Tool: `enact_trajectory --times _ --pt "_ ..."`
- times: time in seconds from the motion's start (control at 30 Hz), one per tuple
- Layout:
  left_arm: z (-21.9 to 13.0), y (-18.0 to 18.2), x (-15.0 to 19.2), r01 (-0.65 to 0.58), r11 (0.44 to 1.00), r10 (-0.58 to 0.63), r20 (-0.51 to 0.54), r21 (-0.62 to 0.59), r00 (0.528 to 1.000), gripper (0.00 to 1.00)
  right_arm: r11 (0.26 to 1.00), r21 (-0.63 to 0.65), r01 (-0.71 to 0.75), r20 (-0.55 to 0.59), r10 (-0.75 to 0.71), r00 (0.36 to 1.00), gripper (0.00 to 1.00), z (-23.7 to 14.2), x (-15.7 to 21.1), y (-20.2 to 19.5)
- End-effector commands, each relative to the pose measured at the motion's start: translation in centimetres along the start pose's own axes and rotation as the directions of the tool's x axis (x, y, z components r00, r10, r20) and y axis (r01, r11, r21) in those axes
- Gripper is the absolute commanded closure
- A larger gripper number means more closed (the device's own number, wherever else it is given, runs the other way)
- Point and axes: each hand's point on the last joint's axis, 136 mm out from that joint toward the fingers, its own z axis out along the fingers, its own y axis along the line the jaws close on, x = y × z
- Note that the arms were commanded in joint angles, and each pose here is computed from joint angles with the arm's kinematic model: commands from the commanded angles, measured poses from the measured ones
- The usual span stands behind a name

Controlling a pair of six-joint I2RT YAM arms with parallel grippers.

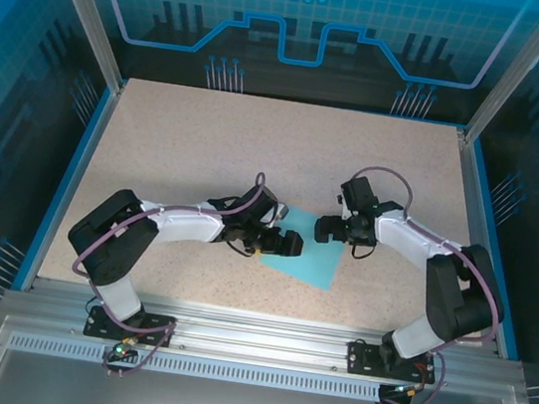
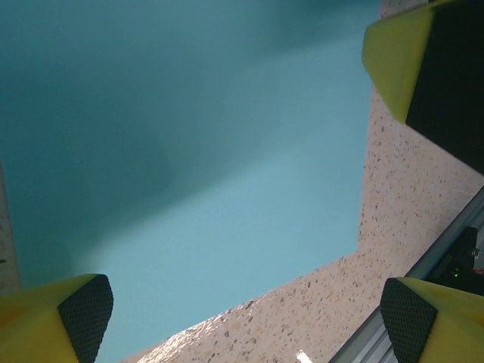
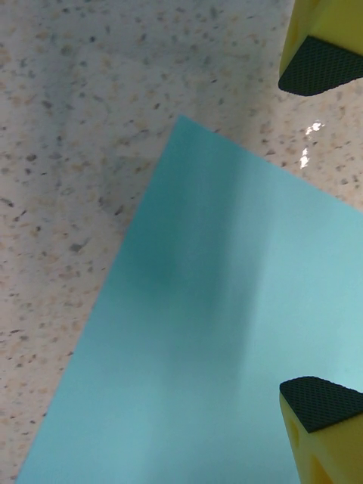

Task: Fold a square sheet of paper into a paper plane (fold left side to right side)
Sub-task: Pick up the square sheet of paper from the center of the table.

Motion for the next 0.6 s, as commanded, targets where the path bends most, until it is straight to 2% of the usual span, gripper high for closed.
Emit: enact_trajectory --times 0.0,0.23,0.57 --pt "0.5 -0.3 0.6 0.020 1.000 -0.020 -0.042 0.001 0.999 0.04 1.000 0.013 0.021 -0.006 -0.021 1.000 0.01 0.4 -0.9 0.4" --pt "1.2 0.7 1.2 0.041 0.998 -0.044 -0.078 -0.041 0.996 0.04 1.000 -0.003 0.008 -0.090 -0.008 0.996 0.01 1.9 0.6 1.2" --pt "2.1 1.4 1.6 0.059 0.997 -0.064 -0.097 -0.057 0.993 0.04 0.993 -0.107 0.045 -0.196 -0.066 0.978 0.01 2.4 4.3 4.8"
